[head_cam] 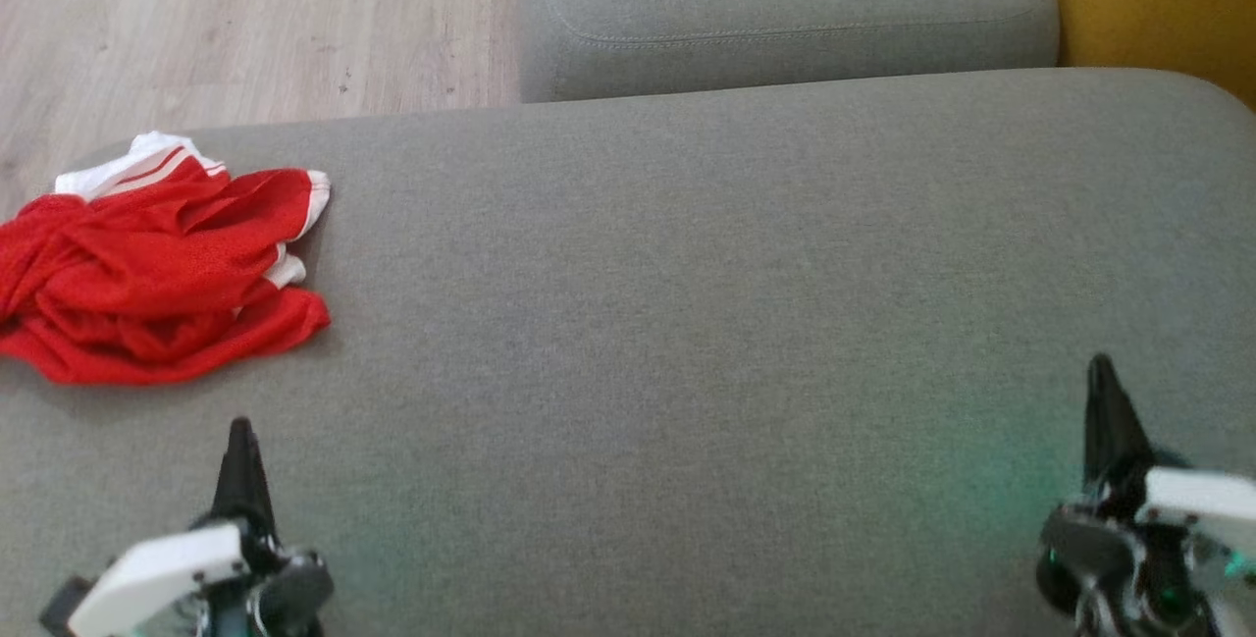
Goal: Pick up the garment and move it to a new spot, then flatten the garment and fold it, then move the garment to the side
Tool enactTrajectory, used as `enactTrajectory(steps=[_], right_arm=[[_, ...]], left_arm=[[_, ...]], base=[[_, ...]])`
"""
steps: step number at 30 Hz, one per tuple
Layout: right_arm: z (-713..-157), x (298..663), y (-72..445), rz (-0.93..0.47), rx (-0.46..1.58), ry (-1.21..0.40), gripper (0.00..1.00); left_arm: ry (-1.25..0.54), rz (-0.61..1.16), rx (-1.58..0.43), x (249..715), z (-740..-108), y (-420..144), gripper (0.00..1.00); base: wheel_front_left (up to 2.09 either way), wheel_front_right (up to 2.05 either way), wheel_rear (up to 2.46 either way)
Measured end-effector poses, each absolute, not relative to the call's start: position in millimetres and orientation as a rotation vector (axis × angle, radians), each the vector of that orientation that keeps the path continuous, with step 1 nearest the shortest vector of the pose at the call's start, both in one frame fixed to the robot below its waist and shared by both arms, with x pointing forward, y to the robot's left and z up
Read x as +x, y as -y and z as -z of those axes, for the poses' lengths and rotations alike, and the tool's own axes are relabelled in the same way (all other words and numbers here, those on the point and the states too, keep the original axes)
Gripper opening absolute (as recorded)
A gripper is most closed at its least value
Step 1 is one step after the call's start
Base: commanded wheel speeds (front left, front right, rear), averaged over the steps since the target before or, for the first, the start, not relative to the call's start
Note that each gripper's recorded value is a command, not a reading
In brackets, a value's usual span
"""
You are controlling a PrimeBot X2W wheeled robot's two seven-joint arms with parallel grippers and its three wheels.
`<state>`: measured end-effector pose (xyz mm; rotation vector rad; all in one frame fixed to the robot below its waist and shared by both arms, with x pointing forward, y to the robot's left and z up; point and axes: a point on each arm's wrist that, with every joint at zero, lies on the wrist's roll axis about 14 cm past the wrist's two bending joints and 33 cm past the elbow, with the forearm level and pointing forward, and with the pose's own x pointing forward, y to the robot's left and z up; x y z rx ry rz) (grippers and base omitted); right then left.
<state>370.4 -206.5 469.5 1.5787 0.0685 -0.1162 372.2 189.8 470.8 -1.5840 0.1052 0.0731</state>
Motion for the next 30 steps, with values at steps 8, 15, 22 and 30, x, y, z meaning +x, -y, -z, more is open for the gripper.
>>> enactTrajectory(steps=[8, 15, 22, 30], right_arm=[[-438, 351, 207, 0.201, 1.568, -0.139, 1.0], [-439, 352, 205, 0.193, 1.494, -0.146, 1.0], [-444, 354, 201, 0.167, 1.376, -0.148, 1.0], [-447, 356, 196, 0.139, 1.257, -0.155, 1.0]], left_arm=[[-0.177, -0.153, -1.586, 353, -440, -188, 1.0], [-0.17, -0.142, -1.53, 355, -443, -186, 1.0], [-0.186, -0.135, -1.442, 355, -443, -181, 1.0], [-0.19, -0.117, -1.341, 356, -444, -179, 1.0]], base=[[0.0, 0.0, 0.0], [0.0, 0.0, 0.0], [0.0, 0.0, 0.0], [0.0, 0.0, 0.0]])
